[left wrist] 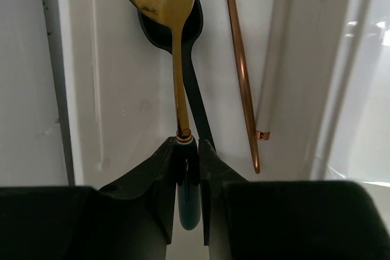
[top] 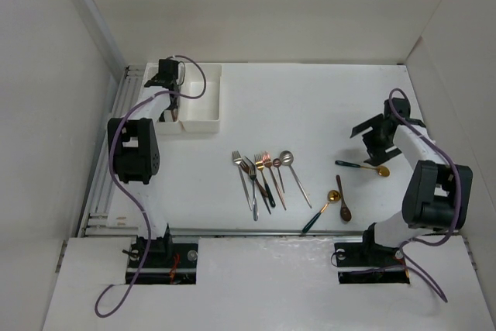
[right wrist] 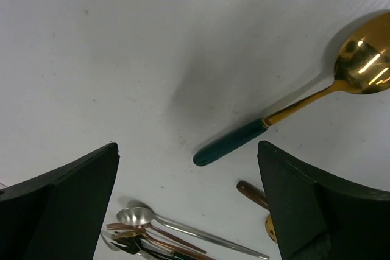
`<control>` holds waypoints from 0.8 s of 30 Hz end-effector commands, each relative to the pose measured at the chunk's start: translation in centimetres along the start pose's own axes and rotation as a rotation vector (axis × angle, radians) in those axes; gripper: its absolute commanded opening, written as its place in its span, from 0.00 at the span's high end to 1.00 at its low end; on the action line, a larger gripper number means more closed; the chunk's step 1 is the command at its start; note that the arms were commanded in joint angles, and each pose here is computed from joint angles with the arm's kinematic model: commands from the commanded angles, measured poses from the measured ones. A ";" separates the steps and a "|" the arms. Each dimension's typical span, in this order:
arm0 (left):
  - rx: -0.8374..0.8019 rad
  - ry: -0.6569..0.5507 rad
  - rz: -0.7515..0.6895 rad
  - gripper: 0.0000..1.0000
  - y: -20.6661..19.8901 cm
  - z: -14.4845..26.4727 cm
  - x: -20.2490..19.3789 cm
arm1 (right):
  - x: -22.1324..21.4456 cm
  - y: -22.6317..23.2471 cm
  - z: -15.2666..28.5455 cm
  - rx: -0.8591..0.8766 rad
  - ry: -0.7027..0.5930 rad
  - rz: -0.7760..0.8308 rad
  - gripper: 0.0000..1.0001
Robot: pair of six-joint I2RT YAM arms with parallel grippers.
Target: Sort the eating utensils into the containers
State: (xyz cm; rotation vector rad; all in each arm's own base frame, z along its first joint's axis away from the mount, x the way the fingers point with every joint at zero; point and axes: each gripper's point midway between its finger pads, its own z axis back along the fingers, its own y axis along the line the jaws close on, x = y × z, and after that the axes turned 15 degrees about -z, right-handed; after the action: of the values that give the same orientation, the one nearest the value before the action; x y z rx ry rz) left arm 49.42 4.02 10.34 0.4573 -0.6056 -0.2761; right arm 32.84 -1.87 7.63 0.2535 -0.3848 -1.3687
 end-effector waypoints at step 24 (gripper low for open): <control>-0.009 -0.137 0.071 0.20 3.1 2.3 5.2 | -0.8 -4.6 -4.5 -0.222 0.005 -0.095 0.19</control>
State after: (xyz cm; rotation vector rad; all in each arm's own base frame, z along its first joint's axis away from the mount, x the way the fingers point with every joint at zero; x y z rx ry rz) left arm 52.11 4.76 11.35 0.4365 -0.6584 -0.2642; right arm 32.73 -1.57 2.77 0.1978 -0.2494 -1.4641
